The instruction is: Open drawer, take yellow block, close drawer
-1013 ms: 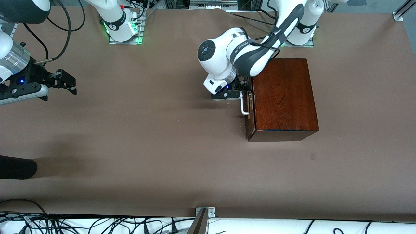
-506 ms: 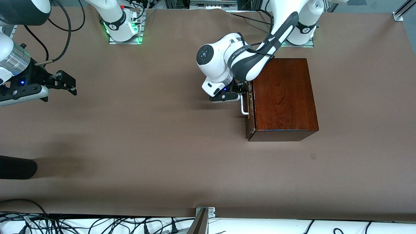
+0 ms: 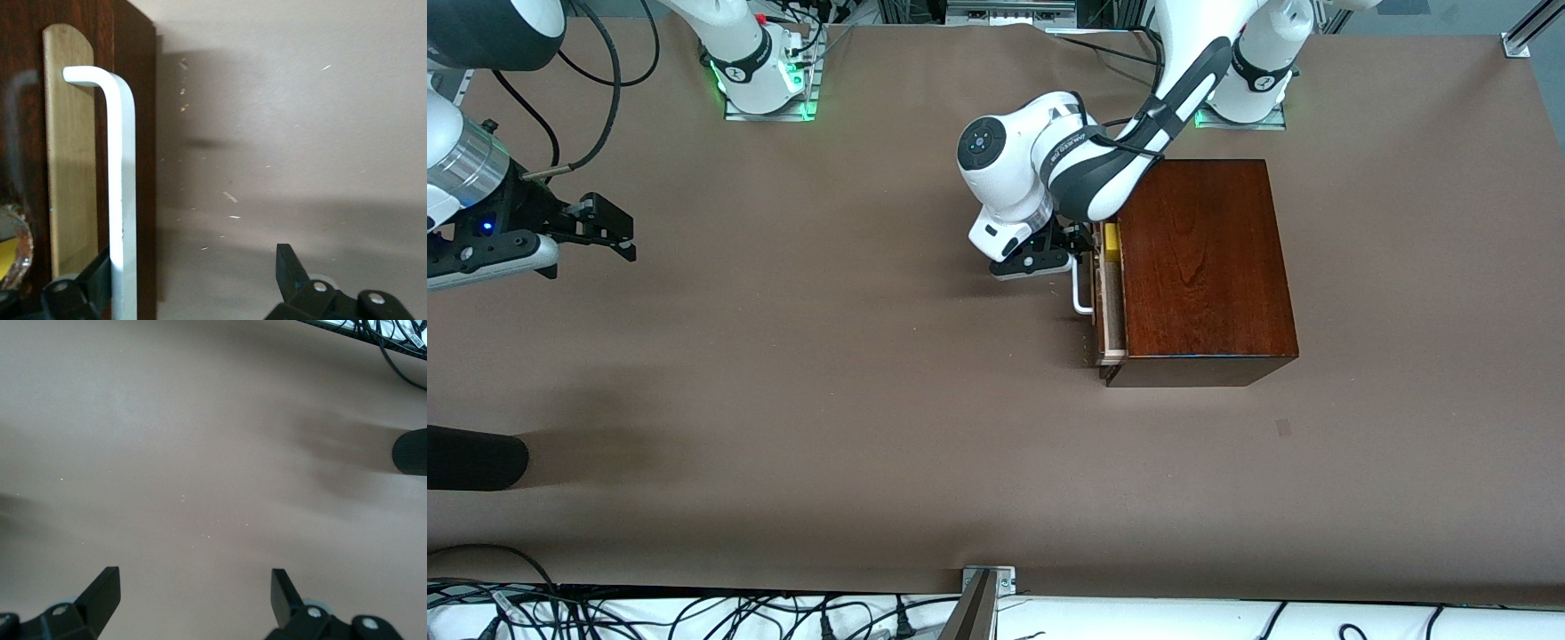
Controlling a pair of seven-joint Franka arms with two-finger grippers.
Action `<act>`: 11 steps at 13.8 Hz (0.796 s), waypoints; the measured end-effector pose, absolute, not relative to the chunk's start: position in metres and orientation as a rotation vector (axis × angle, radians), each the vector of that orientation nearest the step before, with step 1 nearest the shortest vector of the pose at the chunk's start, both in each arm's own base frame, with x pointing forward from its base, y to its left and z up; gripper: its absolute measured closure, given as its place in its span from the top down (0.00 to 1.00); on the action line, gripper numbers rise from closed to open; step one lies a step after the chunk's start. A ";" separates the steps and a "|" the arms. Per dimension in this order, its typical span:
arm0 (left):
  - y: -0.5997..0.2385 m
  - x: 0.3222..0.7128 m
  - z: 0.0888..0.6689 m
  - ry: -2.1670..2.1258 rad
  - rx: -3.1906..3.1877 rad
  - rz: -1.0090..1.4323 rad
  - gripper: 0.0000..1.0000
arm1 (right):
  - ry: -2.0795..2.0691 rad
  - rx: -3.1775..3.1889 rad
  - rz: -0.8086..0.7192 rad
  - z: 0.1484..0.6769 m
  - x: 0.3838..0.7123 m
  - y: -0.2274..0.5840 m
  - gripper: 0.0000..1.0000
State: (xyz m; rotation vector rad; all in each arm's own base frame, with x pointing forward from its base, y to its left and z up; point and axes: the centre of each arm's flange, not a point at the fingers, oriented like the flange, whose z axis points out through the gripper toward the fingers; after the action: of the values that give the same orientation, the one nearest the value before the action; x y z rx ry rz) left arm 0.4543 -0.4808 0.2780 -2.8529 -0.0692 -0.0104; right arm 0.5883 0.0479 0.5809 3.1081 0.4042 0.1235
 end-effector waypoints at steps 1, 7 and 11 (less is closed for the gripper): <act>-0.485 0.454 0.279 -0.067 -2.870 -0.023 1.00 | 0.403 3.108 0.125 0.581 0.588 0.047 1.00; -0.517 0.455 0.278 -0.077 -2.921 -0.018 1.00 | 0.401 3.108 0.128 0.581 0.589 0.047 1.00; -0.536 0.453 0.279 -0.075 -2.956 -0.006 1.00 | 0.392 3.108 0.137 0.581 0.590 0.044 1.00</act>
State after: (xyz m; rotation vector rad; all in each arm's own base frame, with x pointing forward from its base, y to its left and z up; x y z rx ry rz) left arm 0.4535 -0.5362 0.2788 -2.9561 -0.0752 -0.0062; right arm 0.5899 0.0435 0.5810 3.1078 0.3920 0.1367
